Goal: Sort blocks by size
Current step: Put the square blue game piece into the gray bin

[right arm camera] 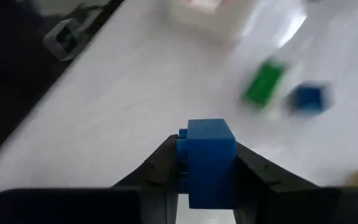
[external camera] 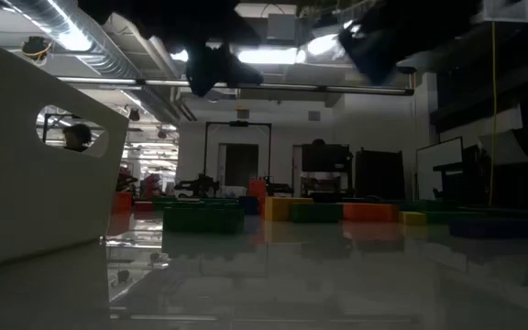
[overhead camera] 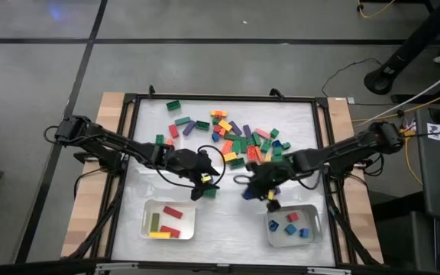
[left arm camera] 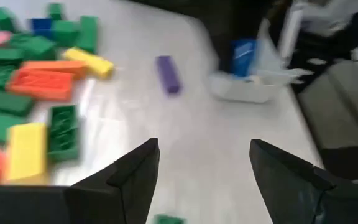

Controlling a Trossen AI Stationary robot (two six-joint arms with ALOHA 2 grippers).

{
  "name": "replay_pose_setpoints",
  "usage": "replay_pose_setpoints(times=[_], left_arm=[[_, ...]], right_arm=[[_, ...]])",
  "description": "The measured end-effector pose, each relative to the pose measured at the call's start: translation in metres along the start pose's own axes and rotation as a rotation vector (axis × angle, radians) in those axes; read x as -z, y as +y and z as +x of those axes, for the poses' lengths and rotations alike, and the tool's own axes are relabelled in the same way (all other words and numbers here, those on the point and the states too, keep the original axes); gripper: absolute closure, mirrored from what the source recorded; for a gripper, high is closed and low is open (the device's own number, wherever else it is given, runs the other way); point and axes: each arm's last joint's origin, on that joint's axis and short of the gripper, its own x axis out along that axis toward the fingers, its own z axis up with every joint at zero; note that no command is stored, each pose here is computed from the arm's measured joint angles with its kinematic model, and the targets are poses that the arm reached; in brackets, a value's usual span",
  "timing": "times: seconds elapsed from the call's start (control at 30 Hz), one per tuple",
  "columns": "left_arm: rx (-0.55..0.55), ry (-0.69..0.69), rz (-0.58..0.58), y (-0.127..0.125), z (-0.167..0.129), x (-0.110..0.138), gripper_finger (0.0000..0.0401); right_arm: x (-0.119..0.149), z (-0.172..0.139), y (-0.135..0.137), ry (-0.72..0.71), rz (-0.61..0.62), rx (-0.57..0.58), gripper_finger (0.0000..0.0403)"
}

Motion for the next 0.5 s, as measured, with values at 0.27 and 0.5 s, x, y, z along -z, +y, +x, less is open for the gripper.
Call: replay_pose_setpoints(times=[0.27, 0.5], left_arm=[[-0.098, 0.045, 0.074, 0.008, 0.011, 0.010, 0.0166], [-0.146, 0.110, 0.061, 0.020, 0.029, 0.022, 0.0166]], right_arm=[[0.017, -0.008, 0.054, 0.247, 0.233, -0.122, 0.0304], [0.027, -0.011, 0.087, 0.361, 0.335, -0.146, 0.0287]])
